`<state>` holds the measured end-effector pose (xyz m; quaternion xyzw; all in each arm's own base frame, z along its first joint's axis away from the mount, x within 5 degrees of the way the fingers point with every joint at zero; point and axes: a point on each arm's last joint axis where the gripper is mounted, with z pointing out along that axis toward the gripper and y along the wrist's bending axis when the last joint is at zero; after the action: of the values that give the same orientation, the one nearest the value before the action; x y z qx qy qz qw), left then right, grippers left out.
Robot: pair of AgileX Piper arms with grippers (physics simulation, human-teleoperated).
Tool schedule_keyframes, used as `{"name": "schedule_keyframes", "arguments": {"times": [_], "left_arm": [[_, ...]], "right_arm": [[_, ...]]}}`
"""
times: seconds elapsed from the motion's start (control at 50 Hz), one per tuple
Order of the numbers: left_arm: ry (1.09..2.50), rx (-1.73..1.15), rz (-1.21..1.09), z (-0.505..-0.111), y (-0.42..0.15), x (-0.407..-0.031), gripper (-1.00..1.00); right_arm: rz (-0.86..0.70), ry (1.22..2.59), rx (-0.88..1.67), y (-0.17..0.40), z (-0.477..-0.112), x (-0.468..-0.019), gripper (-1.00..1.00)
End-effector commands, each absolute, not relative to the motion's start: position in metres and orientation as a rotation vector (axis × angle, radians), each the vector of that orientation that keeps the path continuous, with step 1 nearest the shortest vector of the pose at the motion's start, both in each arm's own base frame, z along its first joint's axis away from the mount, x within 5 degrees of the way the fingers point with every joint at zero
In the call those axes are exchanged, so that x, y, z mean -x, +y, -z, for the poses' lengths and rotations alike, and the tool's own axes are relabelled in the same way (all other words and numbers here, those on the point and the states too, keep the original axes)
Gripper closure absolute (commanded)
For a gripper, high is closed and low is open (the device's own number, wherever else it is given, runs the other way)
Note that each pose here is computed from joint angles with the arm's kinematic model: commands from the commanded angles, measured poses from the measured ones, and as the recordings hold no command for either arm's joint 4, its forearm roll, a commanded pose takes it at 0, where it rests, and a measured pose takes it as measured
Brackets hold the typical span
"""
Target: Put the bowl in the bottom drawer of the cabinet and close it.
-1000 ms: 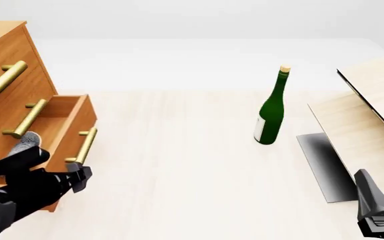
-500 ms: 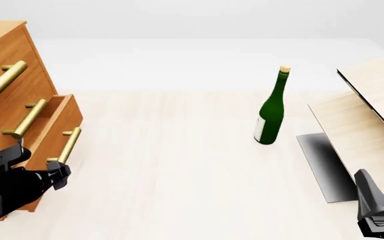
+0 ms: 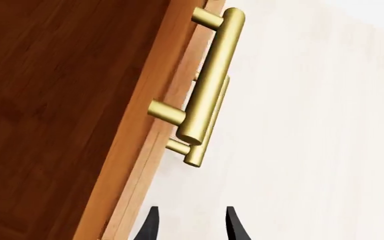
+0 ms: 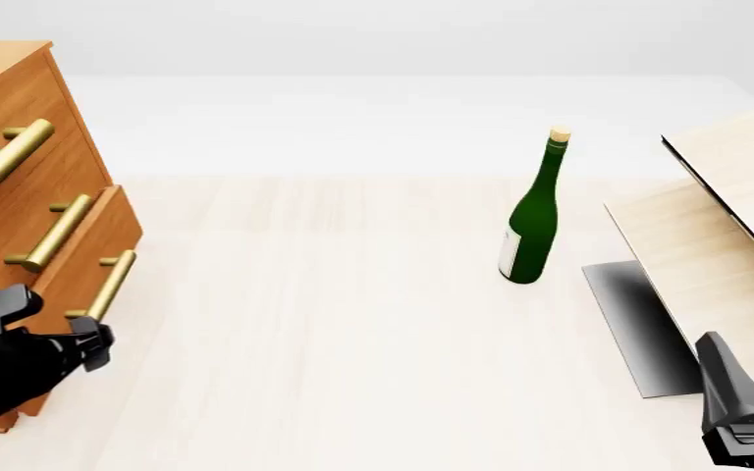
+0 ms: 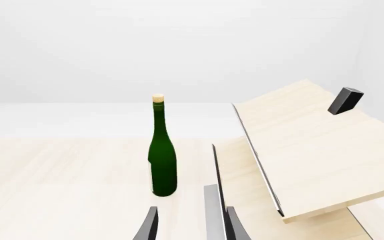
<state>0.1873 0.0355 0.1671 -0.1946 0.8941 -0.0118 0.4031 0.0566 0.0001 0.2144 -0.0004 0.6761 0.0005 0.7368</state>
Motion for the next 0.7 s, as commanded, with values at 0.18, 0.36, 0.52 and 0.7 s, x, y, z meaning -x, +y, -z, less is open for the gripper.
{"name": "schedule_keyframes", "arguments": {"times": [0.18, 0.36, 0.52, 0.7], "left_arm": [[2.209, 0.631, -0.041, -0.166, 0.058, -0.176, -1.00], [2.158, 0.706, -0.099, -0.171, 0.071, -0.163, -1.00], [2.109, 0.729, -0.182, -0.185, 0.083, -0.153, -1.00], [2.108, 0.621, -0.341, -0.196, 0.098, -0.146, -1.00]], "right_arm": [[-0.001, 1.485, 0.001, 0.000, -0.214, -0.057, -1.00], [-0.001, 1.485, 0.001, 0.000, -0.214, -0.057, -1.00], [-0.001, 1.485, 0.001, 0.000, -0.214, -0.057, -1.00], [-0.001, 1.485, 0.001, 0.000, -0.214, -0.057, -1.00]]}}
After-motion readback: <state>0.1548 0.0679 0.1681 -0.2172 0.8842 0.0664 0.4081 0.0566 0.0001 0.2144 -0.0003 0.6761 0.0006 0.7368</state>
